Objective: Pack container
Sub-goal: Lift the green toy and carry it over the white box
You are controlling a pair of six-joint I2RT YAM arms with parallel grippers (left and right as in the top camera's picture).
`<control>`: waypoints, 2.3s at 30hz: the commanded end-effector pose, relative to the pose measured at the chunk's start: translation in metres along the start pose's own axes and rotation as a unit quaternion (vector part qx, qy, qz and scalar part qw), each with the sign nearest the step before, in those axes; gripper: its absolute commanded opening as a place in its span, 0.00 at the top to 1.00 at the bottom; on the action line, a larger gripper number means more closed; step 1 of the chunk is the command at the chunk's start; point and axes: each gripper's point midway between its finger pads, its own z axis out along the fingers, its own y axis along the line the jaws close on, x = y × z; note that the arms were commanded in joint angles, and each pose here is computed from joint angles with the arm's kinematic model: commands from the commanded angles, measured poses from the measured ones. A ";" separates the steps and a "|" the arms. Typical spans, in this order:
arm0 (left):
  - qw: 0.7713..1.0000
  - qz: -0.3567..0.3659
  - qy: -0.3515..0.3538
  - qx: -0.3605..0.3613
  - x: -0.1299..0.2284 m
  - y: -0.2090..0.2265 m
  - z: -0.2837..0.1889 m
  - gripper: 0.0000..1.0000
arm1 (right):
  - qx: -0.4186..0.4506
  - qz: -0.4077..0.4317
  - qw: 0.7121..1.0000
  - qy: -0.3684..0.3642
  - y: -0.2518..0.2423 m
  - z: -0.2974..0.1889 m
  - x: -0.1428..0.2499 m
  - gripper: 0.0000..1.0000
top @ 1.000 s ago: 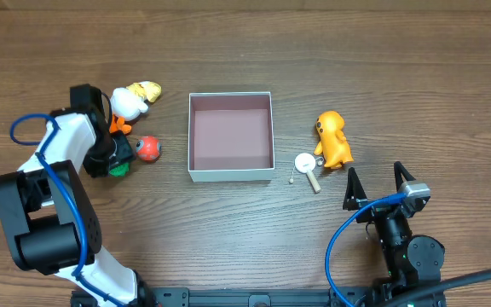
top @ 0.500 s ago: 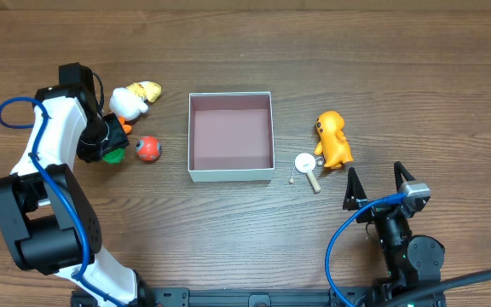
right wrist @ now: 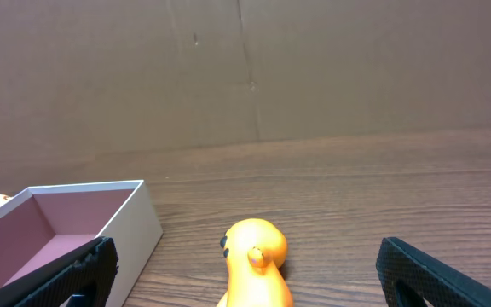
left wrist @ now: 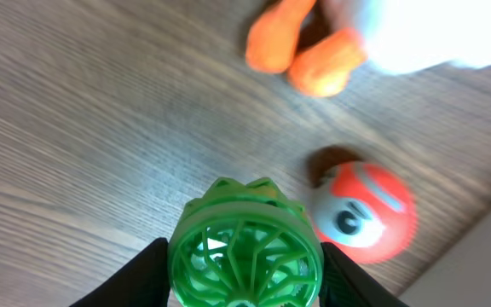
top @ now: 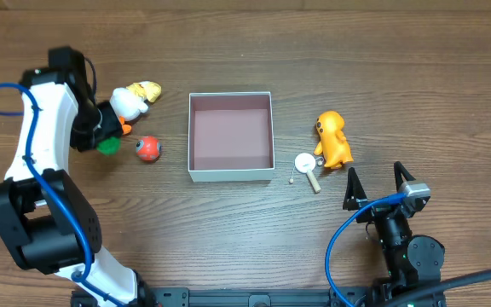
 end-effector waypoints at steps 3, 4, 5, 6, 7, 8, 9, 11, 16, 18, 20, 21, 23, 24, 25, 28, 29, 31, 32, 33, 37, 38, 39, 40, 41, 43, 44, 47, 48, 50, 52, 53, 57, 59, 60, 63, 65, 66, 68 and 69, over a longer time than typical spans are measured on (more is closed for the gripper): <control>0.998 0.051 -0.036 0.022 -0.012 -0.038 -0.040 0.49 | -0.001 -0.002 1.000 -0.003 0.000 0.000 0.001 0.00; 0.997 0.060 -0.041 0.025 -0.012 -0.046 -0.045 0.48 | -0.001 -0.002 1.000 -0.003 0.000 0.000 0.001 0.00; 0.996 0.070 -0.046 0.028 -0.011 -0.054 -0.050 0.47 | -0.001 -0.002 1.000 -0.003 0.000 0.000 0.001 0.00; 0.995 0.080 -0.051 0.031 -0.011 -0.062 -0.054 0.47 | -0.001 -0.002 1.000 -0.003 0.000 0.000 0.001 0.00; 0.993 0.094 -0.059 0.035 -0.009 -0.074 -0.060 0.46 | -0.001 -0.002 1.000 -0.003 0.000 0.000 0.001 0.00; 0.992 0.105 -0.065 0.039 -0.008 -0.083 -0.064 0.46 | -0.001 -0.002 1.000 -0.003 0.000 0.000 0.001 0.00; 0.990 0.117 -0.071 0.043 -0.006 -0.093 -0.069 0.46 | -0.001 -0.002 1.000 -0.003 0.000 0.000 0.001 0.00; 0.986 0.138 -0.079 0.053 0.000 -0.112 -0.076 0.46 | -0.001 -0.002 1.000 -0.003 0.000 0.000 0.001 0.00; 0.972 0.195 -0.083 0.103 0.027 -0.166 -0.094 0.46 | -0.001 -0.002 1.000 -0.003 0.000 0.000 0.001 0.00; 0.968 0.210 -0.083 0.113 0.037 -0.181 -0.098 0.46 | -0.001 -0.002 1.000 -0.003 0.000 0.000 0.001 0.00; 0.963 0.228 -0.082 0.118 0.050 -0.195 -0.099 0.46 | -0.001 -0.002 1.000 -0.003 0.000 0.000 0.001 0.00; 0.961 0.234 -0.082 0.119 0.054 -0.199 -0.100 0.46 | -0.001 -0.002 1.000 -0.003 0.000 0.000 0.001 0.00; 0.957 0.251 -0.080 0.121 0.065 -0.209 -0.100 0.46 | -0.001 -0.002 1.000 -0.003 0.000 0.000 0.001 0.00; 0.955 0.257 -0.079 0.122 0.069 -0.213 -0.100 0.46 | -0.001 -0.002 1.000 -0.003 0.000 0.000 0.001 0.00; 0.954 0.263 -0.079 0.122 0.073 -0.216 -0.100 0.46 | -0.001 -0.002 1.000 -0.003 0.000 0.000 0.001 0.00; 0.949 0.279 -0.078 0.121 0.084 -0.225 -0.100 0.46 | -0.001 -0.002 1.000 -0.003 0.000 0.000 0.001 0.00; 0.948 0.284 -0.078 0.120 0.088 -0.227 -0.100 0.46 | -0.001 -0.002 1.000 -0.003 0.000 0.000 0.001 0.00; 0.945 0.293 -0.079 0.120 0.094 -0.232 -0.101 0.46 | -0.001 -0.002 1.000 -0.003 0.000 0.000 0.001 0.00; 0.944 0.297 -0.079 0.120 0.096 -0.234 -0.100 0.46 | -0.001 -0.002 1.000 -0.003 0.000 0.000 0.001 0.00; 0.944 0.299 -0.080 0.116 0.098 -0.236 -0.100 0.46 | -0.001 -0.002 1.000 -0.003 0.000 0.000 0.001 0.00; 0.943 0.306 -0.080 0.099 0.101 -0.237 -0.093 0.46 | -0.001 -0.002 1.000 -0.003 0.000 0.000 0.001 0.00; 0.944 0.308 -0.074 0.095 0.104 -0.237 -0.087 0.46 | -0.001 -0.002 1.000 -0.003 0.000 0.000 0.001 0.00; 0.944 0.309 -0.071 0.092 0.105 -0.235 -0.083 0.46 | -0.001 -0.002 1.000 -0.003 0.000 0.000 0.001 0.00; 0.944 0.309 -0.067 0.089 0.106 -0.235 -0.079 0.45 | -0.001 -0.002 1.000 -0.003 0.000 0.000 0.001 0.00; 0.945 0.309 -0.064 0.087 0.107 -0.233 -0.075 0.46 | -0.001 -0.002 1.000 -0.003 0.000 0.000 0.001 0.00; 0.946 0.309 -0.060 0.081 0.108 -0.232 -0.064 0.45 | -0.001 -0.002 1.000 -0.003 0.000 0.000 0.001 0.00; 0.946 0.309 -0.057 0.080 0.109 -0.231 -0.058 0.45 | -0.001 -0.002 1.000 -0.003 0.000 0.000 0.001 0.00; 0.946 0.310 -0.051 0.076 0.111 -0.229 -0.040 0.47 | -0.001 -0.002 1.000 -0.003 0.000 0.000 0.001 0.00; 0.947 0.310 -0.050 0.075 0.112 -0.229 -0.035 0.48 | -0.001 -0.002 1.000 -0.003 0.000 0.000 0.001 0.00; 0.947 0.309 -0.049 0.074 0.113 -0.228 -0.027 0.48 | -0.001 -0.002 1.000 -0.003 0.000 0.000 0.001 0.00; 0.947 0.309 -0.048 0.073 0.113 -0.227 -0.019 0.48 | -0.001 -0.002 1.000 -0.003 0.000 0.000 0.001 0.00; 0.947 0.309 -0.047 0.072 0.114 -0.227 -0.014 0.48 | -0.001 -0.002 1.000 -0.003 0.000 0.000 0.001 0.00; 0.947 0.309 -0.049 0.073 0.115 -0.227 -0.002 0.47 | -0.001 -0.002 1.000 -0.003 0.000 0.000 0.001 0.00; 0.947 0.308 -0.049 0.072 0.115 -0.226 0.003 0.47 | -0.001 -0.002 1.000 -0.003 0.000 0.000 0.001 0.00; 0.947 0.309 -0.049 0.072 0.115 -0.225 0.005 0.47 | -0.001 -0.002 1.000 -0.003 0.000 0.000 0.001 0.00; 0.948 0.309 -0.045 0.069 0.117 -0.224 0.012 0.47 | -0.001 -0.002 1.000 -0.003 0.000 0.000 0.001 0.00; 0.948 0.309 -0.043 0.067 0.118 -0.222 0.016 0.47 | -0.001 -0.002 1.000 -0.003 0.000 0.000 0.001 0.00; 0.948 0.309 -0.041 0.065 0.119 -0.221 0.019 0.47 | -0.001 -0.002 1.000 -0.003 0.000 0.000 0.001 0.00; 0.949 0.309 -0.042 0.055 0.119 -0.216 0.022 0.47 | -0.001 -0.002 1.000 -0.003 0.000 0.000 0.001 0.00; 0.949 0.308 -0.044 0.048 0.118 -0.214 0.024 0.47 | -0.001 -0.002 1.000 -0.003 0.000 0.000 0.001 0.00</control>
